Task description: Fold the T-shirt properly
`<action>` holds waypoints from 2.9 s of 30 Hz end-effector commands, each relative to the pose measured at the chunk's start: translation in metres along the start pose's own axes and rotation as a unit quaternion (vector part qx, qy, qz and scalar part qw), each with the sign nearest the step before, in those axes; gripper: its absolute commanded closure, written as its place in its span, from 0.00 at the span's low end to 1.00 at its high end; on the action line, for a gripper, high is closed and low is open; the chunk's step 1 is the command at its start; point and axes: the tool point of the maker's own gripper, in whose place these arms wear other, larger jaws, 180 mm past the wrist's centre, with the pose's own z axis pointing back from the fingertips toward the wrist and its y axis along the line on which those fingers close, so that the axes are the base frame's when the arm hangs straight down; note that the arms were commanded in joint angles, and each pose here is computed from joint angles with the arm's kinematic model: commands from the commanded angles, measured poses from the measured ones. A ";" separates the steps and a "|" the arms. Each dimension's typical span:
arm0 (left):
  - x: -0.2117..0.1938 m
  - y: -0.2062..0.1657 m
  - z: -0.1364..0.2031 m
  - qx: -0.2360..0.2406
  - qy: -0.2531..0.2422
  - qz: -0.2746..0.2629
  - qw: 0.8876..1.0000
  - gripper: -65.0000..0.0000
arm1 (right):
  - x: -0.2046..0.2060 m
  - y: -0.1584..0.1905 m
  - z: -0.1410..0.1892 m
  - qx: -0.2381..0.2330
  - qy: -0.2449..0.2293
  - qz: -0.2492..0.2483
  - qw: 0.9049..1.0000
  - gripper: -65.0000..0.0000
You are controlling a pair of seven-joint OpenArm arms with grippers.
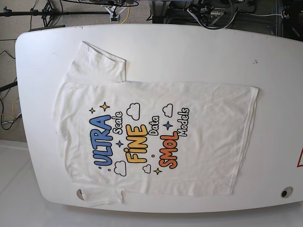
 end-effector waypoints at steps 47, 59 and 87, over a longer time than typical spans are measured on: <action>-0.037 0.104 0.086 0.063 -0.097 -0.074 0.991 1.00 | -0.085 -0.089 0.058 -0.041 -0.088 0.062 0.993 1.00; -0.049 0.095 0.113 0.050 -0.120 -0.083 0.988 1.00 | -0.085 -0.100 0.090 -0.048 -0.124 0.063 0.989 1.00; 0.013 0.094 0.255 0.047 -0.264 -0.082 0.960 1.00 | -0.001 -0.128 0.237 -0.072 -0.306 0.011 0.949 1.00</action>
